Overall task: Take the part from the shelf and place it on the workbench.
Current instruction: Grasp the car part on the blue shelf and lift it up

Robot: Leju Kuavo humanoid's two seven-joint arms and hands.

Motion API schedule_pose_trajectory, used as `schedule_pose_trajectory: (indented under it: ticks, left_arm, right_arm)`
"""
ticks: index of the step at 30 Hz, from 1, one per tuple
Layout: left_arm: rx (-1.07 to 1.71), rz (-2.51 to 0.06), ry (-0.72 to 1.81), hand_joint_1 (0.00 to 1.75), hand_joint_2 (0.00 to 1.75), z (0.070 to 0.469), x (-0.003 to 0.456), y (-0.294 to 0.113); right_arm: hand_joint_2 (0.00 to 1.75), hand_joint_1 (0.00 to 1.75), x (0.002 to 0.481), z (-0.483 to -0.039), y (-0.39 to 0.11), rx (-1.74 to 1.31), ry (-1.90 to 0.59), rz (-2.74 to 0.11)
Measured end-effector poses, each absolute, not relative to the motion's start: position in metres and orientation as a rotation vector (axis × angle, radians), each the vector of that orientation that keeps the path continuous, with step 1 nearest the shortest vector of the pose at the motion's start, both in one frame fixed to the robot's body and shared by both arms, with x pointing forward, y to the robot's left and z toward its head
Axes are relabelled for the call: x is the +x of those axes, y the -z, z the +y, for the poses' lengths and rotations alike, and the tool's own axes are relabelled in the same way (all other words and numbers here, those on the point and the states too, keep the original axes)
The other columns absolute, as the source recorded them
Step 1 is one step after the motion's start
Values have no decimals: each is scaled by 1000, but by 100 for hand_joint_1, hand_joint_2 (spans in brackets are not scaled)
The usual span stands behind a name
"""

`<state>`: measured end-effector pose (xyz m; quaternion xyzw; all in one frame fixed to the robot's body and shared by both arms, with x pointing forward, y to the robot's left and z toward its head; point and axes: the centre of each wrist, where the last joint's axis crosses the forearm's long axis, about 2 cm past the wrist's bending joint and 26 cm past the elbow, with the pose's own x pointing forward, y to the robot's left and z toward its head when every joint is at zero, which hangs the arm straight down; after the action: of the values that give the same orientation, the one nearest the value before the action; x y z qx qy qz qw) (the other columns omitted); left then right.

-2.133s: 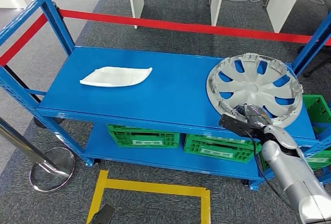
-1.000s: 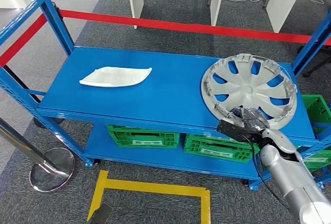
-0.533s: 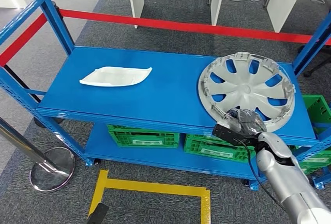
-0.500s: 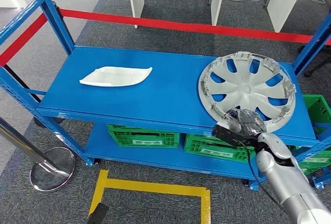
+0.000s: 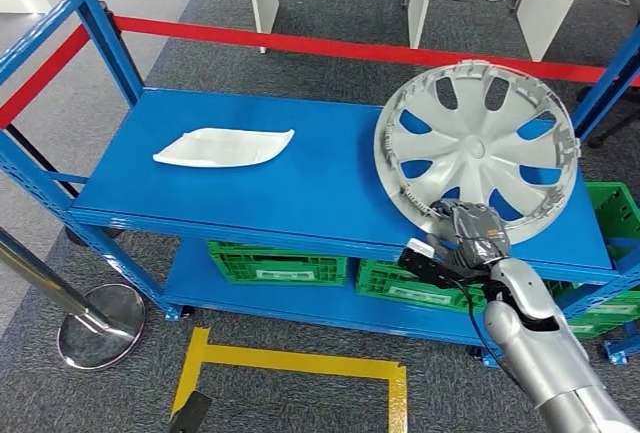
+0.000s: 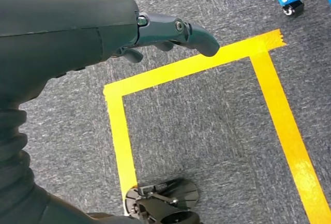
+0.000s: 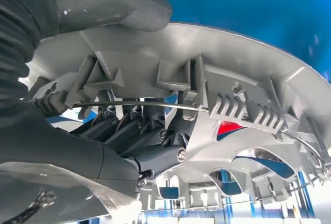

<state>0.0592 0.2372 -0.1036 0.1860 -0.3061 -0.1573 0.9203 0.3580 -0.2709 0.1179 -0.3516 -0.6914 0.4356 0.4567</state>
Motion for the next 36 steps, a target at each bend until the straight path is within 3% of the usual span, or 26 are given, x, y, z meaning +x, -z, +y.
schedule_pose_trajectory:
  ticks: [22, 36]
  left_arm:
    - [402, -626, 337, 0, 175, 230, 62, 102]
    - [411, -616, 325, 0, 175, 229, 62, 102]
  right_arm:
    - [175, 175, 344, -240, -171, -1050, -905, -2094]
    - [175, 175, 323, -233, -167, -1162, -882, -2206]
